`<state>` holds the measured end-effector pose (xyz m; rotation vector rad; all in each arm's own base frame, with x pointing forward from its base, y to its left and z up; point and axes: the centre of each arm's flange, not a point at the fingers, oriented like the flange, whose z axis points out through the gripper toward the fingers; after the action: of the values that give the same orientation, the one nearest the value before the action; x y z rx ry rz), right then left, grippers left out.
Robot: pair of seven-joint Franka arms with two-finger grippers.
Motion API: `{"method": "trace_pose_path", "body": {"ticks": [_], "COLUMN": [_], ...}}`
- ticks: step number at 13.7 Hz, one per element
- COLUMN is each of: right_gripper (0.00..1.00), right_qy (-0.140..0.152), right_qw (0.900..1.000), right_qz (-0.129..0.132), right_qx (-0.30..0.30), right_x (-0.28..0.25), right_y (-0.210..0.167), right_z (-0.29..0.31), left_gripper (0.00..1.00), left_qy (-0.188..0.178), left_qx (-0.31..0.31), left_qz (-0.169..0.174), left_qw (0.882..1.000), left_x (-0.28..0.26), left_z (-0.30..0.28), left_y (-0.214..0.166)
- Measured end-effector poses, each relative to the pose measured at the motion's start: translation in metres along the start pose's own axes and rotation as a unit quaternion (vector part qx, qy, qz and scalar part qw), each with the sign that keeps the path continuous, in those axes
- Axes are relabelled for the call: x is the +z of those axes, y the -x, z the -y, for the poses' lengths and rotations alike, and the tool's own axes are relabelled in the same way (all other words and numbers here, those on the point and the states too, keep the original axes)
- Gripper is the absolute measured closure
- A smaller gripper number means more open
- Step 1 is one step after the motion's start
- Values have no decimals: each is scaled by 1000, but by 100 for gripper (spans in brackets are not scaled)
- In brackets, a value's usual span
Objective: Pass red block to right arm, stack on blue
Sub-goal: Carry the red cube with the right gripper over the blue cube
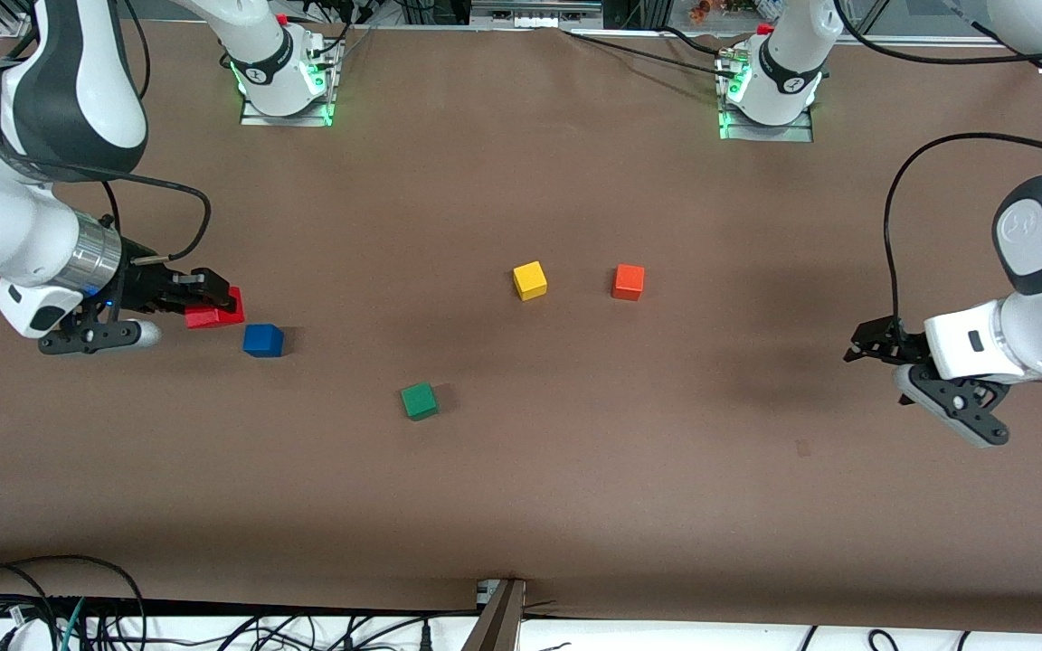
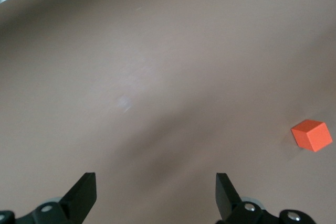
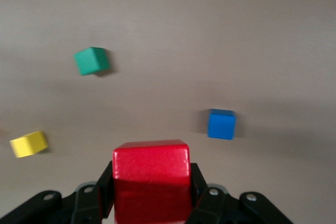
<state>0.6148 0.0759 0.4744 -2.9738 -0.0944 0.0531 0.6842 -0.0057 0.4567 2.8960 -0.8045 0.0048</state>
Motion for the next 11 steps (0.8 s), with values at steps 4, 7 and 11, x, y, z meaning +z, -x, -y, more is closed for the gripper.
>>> {"method": "trace_pose_path", "body": {"ticks": [4, 7, 11], "right_gripper": [43, 43, 43], "right_qy": [25, 39, 52], "right_qw": [1000, 998, 995], "right_qz": [-14, -49, -81], "right_qx": [2, 2, 0], "right_x": [41, 82, 138], "right_y": [34, 47, 65], "right_z": [-23, -34, -42], "left_gripper": [0, 0, 0], "left_qy": [-27, -40, -45], "left_qx": [-116, -189, -228], "left_qz": [28, 48, 38], "left_qw": [993, 980, 972], "left_x": [-40, -69, -112], "left_z": [-10, -20, -29], "left_y": [21, 39, 62]}}
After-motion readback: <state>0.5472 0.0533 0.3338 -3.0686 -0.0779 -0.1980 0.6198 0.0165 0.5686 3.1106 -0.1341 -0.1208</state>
